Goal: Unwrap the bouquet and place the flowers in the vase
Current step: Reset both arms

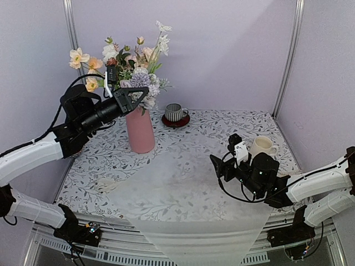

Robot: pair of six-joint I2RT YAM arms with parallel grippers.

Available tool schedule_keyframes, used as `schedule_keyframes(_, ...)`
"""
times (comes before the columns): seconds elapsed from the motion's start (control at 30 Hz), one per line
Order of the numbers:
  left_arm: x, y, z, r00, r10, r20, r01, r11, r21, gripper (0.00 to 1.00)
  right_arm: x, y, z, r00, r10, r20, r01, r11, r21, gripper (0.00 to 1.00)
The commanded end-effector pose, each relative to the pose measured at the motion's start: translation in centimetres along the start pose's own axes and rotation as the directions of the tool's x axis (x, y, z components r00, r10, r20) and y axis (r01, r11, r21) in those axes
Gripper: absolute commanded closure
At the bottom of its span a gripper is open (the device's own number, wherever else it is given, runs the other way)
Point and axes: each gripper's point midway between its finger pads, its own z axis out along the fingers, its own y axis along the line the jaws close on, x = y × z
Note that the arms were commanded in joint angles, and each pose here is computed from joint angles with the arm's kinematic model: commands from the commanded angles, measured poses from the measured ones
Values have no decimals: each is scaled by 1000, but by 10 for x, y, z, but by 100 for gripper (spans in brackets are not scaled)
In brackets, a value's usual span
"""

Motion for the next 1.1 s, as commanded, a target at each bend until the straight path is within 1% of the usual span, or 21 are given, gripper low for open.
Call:
schedule_keyframes(0.0, -30, -19, 20, 995, 5, 97, -10, 999, 49, 100, -10, 1, 5, 1000, 4, 15, -5, 1000, 2, 21)
schedule_keyframes(0.13, -40, -2, 30, 989, 16, 150, -10, 999, -37, 100, -9, 1, 5, 1000, 3, 12, -3, 1000, 1, 21)
schedule_keyframes(0.3, -45, 37, 34, 981, 7, 196, 39, 972, -231, 100, -9, 1, 5, 1000, 3, 12, -3, 1000, 2, 21)
schedule_keyframes(0.5, -53, 63, 33, 971, 98, 219, -15, 937, -350, 100, -9, 1, 6, 1000, 2, 11, -2, 1000, 2, 21)
schedule_keyframes(0.63, -52, 88, 35, 973, 128, 191, -40, 913, -406, 100, -8, 1, 5, 1000, 0, 9, 0, 1000, 3, 21)
schedule_keyframes(0.73, -52, 106, 36, 977, 124, 171, -39, 902, -429, 100, -9, 1, 6, 1000, -1, 10, 1, 1000, 2, 21)
schedule_keyframes(0.83, -54, 122, 35, 984, 80, 156, -5, 903, -430, 100, -8, 1, 6, 1000, -2, 8, 2, 1000, 4, 21)
schedule_keyframes(0.93, -57, 123, 32, 985, 71, 157, 1, 909, -416, 100, -8, 1, 6, 1000, -2, 7, 2, 1000, 4, 21)
schedule_keyframes(1.07, -64, 110, 27, 981, 91, 170, -18, 922, -387, 100, -9, 1, 6, 1000, -2, 8, 2, 1000, 2, 21)
